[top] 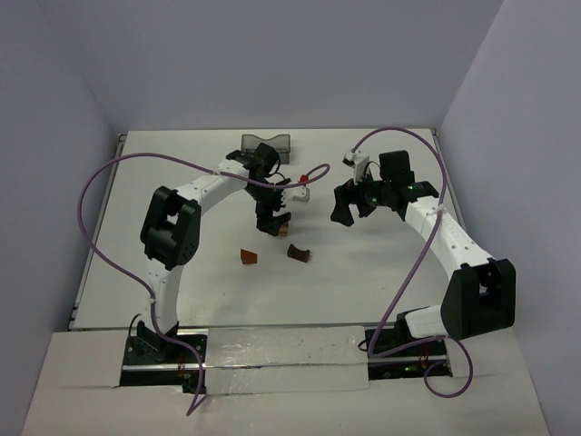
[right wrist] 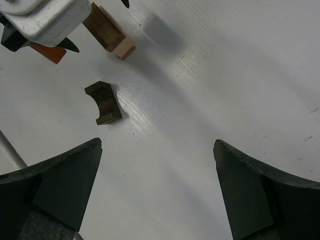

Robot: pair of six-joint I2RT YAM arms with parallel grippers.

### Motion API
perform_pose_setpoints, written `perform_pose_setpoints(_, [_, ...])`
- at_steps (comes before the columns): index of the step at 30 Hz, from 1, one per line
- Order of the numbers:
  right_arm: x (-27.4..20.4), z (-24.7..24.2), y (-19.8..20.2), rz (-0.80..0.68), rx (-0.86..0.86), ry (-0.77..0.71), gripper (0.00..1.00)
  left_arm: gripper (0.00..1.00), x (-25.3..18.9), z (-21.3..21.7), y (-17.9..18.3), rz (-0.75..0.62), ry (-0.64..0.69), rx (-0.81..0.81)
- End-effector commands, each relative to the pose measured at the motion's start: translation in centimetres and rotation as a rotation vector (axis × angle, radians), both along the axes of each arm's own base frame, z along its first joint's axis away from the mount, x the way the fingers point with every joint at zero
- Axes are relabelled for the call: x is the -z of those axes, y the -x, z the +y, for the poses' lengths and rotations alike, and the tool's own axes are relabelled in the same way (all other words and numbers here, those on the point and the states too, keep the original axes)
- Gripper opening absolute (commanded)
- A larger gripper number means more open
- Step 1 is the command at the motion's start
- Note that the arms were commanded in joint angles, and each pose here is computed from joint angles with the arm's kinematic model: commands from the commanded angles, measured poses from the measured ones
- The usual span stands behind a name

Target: Build the wood block tower

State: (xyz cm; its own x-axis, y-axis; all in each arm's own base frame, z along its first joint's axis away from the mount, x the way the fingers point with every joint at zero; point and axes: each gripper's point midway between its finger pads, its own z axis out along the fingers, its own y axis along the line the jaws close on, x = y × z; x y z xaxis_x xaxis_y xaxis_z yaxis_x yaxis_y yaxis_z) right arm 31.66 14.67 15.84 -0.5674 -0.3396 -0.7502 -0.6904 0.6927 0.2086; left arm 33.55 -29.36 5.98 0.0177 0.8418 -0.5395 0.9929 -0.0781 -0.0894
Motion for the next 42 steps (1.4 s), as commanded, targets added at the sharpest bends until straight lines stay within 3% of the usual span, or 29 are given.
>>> perform_pose_setpoints(1, [-1.8, 0.4, -1.4, -0.070, -0.016, -0.026, 1.00, 0.99, -3.5, -1.3, -0.6, -0.063, 0.068, 0.007])
perform_pose_setpoints(11, [-2.1, 0.4, -1.4, -0.079, -0.011, -0.028, 1.00, 0.99, -9.4, -0.7, -1.8, -0.193, 0.103, -0.029])
perform_pose_setpoints(17, [-2.5, 0.6, -1.1, -0.089, -0.019, -0.035, 1.00, 0.99, -16.3, 0.9, -3.3, -0.302, 0.215, -0.139])
perform_pose_setpoints(21, [-2.5, 1.5, -0.4, -0.101, -0.055, -0.021, 1.00, 0.99, -19.7, 3.6, -4.0, -0.285, 0.348, -0.276])
perform_pose_setpoints(29, [0.7, 6.2, 3.4, -0.103, -0.220, 0.119, 1.00, 0.99, -22.0, 9.5, -3.6, -0.325, 0.538, -0.574])
perform_pose_setpoints(30, [1.6, 7.3, 4.3, -0.106, -0.262, 0.154, 1.00, 0.99, -22.2, 10.8, -3.6, -0.311, 0.579, -0.685])
perform_pose_setpoints(34, [4.0, 9.5, 6.1, -0.064, -0.338, 0.200, 0.99, 0.99, -21.7, 12.9, -2.4, -0.310, 0.597, -0.850])
perform_pose_setpoints(42, [8.6, 10.9, 5.5, 0.072, -0.338, 0.260, 0.94, 0.99, -20.6, 14.2, 1.2, -0.267, 0.587, -0.792])
